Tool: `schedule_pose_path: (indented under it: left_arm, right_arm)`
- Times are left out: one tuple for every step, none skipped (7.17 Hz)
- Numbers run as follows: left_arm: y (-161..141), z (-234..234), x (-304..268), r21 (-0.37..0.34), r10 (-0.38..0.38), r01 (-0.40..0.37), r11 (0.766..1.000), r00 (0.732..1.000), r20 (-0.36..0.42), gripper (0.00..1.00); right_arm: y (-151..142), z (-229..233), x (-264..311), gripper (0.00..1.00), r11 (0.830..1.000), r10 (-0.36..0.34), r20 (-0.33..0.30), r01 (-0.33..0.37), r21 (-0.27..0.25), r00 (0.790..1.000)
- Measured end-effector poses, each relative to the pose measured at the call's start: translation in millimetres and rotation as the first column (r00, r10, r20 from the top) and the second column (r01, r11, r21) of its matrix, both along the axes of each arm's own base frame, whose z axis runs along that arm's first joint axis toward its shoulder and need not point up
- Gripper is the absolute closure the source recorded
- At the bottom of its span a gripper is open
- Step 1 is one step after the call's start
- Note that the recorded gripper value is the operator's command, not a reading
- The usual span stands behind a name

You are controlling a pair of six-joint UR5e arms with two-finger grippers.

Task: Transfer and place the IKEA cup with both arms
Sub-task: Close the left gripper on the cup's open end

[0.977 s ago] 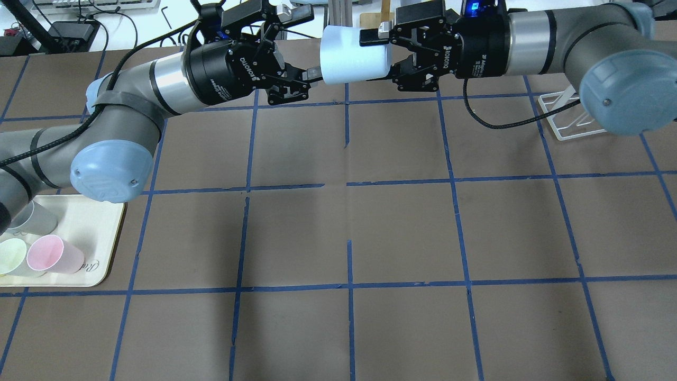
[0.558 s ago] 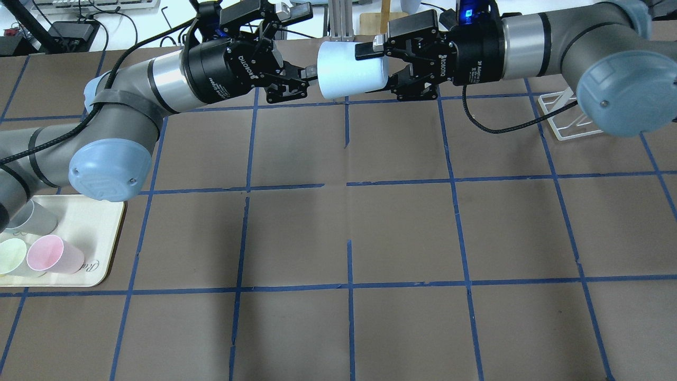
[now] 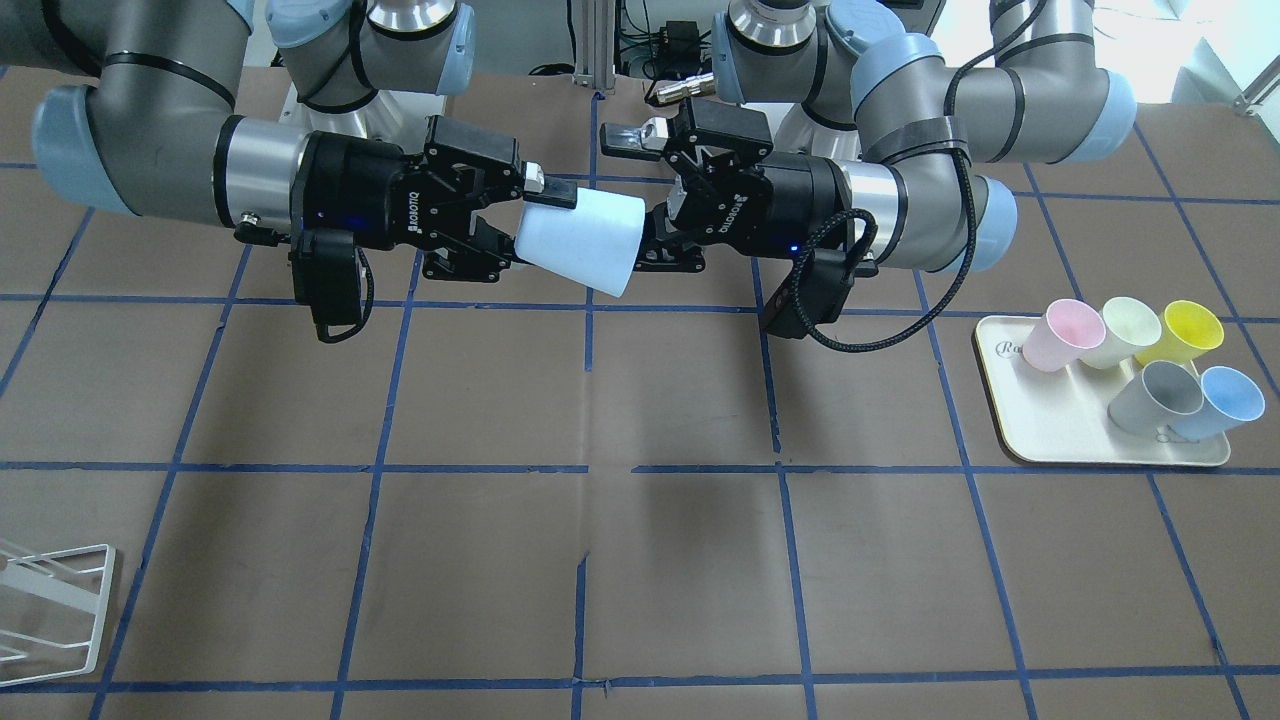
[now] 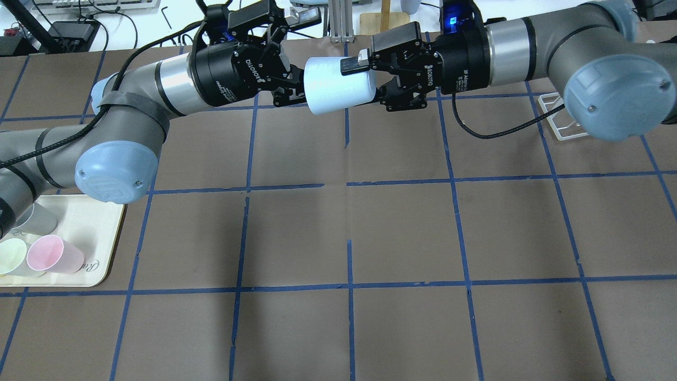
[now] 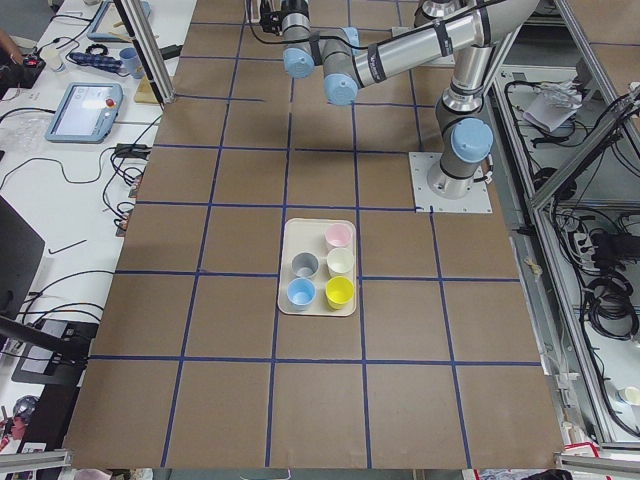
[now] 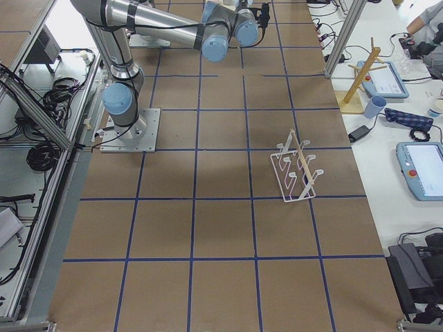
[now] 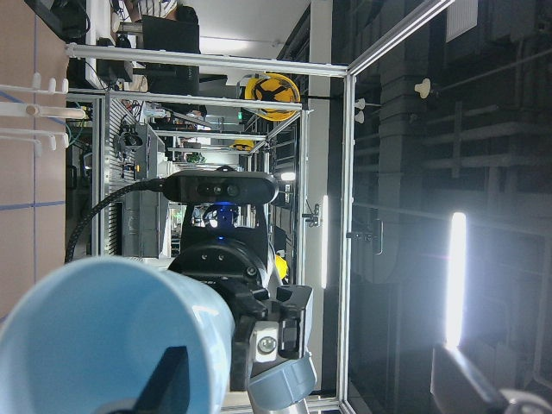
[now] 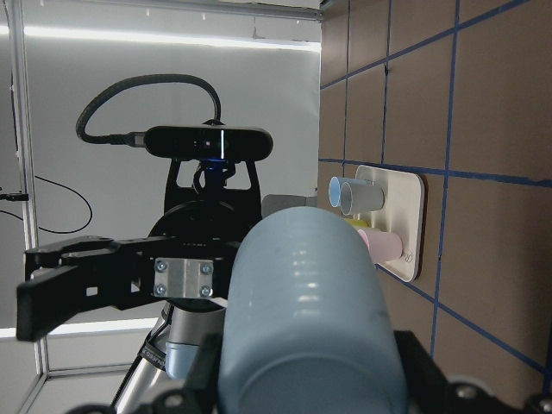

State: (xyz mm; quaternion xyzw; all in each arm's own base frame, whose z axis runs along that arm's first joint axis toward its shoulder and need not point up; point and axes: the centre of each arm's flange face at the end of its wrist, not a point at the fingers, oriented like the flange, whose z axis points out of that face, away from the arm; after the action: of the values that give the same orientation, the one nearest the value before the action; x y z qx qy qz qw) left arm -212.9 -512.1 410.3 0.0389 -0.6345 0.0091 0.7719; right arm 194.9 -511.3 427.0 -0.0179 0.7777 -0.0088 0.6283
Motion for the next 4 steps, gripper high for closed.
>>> schedule_pose_path:
  left_arm:
    - [3.2,-0.3,-10.2,-0.002,-0.020,0.020,1.000,1.000,-0.002,0.33]
    - [4.7,-1.6,-16.3,-0.002,-0.032,0.032,0.999,0.999,-0.001,0.33]
    - [5.2,-1.0,-18.1,0.004,-0.038,0.038,0.999,0.999,-0.001,0.33]
    - [5.3,0.2,-18.1,0.018,-0.042,0.042,0.999,0.999,-0.002,0.32]
  right_arm:
    - [0.0,0.2,2.8,0.51,1.000,0.002,0.011,-0.002,-0.003,1.000]
    - [-0.7,1.5,4.2,0.50,1.000,-0.001,0.029,0.001,-0.011,1.000]
    - [-1.4,1.3,3.8,0.01,1.000,-0.004,0.038,0.005,-0.016,0.999]
    - [-0.8,0.2,3.6,0.00,1.000,-0.007,0.045,0.007,-0.017,0.999]
